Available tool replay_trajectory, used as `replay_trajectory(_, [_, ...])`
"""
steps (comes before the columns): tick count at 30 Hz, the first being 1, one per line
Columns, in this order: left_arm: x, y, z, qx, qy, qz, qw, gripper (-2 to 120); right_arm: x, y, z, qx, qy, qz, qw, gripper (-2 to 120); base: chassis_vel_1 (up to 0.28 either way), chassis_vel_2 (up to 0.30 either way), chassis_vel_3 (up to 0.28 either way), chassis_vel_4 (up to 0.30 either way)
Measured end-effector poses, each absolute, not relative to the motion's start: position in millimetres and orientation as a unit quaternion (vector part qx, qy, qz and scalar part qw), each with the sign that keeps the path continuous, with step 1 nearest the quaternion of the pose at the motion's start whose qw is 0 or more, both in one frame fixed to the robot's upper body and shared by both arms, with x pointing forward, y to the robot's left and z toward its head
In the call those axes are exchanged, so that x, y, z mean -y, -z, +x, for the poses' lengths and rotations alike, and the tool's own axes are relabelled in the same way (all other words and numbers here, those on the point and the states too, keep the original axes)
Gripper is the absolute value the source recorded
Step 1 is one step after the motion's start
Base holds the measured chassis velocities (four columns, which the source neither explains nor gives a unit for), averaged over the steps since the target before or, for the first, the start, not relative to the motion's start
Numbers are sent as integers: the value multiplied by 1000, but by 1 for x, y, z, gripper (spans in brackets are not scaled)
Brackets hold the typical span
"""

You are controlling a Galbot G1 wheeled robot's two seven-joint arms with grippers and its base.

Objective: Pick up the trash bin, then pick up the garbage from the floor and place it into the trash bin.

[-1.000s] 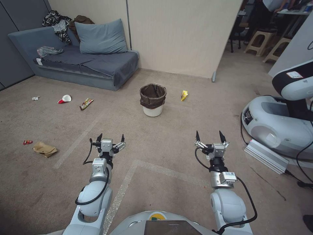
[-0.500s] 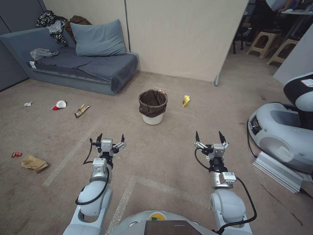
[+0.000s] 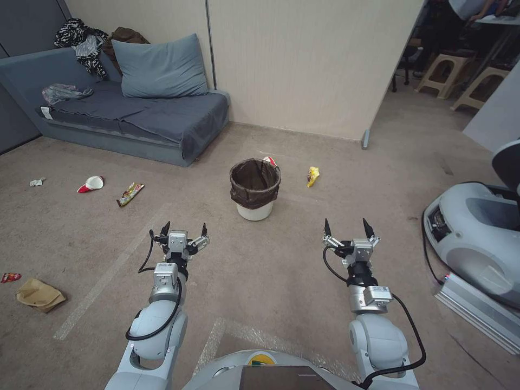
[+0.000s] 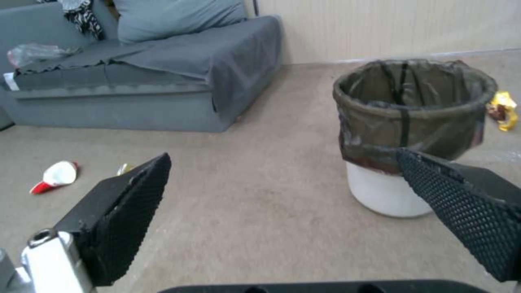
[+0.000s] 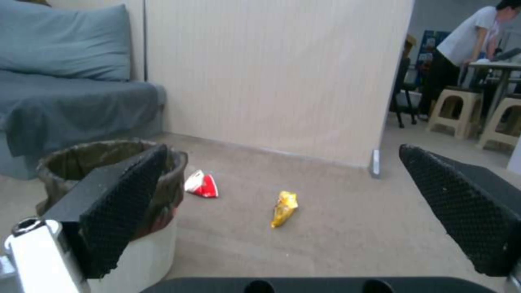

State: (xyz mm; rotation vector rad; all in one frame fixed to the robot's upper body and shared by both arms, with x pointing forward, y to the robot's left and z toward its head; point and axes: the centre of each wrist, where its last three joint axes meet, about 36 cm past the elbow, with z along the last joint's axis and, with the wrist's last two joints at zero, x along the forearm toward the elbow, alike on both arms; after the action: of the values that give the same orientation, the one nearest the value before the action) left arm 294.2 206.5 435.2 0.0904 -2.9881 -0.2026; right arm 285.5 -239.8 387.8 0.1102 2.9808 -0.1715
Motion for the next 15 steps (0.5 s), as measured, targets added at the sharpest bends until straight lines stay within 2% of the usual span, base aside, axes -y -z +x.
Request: replay_trajectory(15, [-205,-437,293,995,69,27,70,100,241,-386,286,-995,60,38,75,100,-154,148,148,-153])
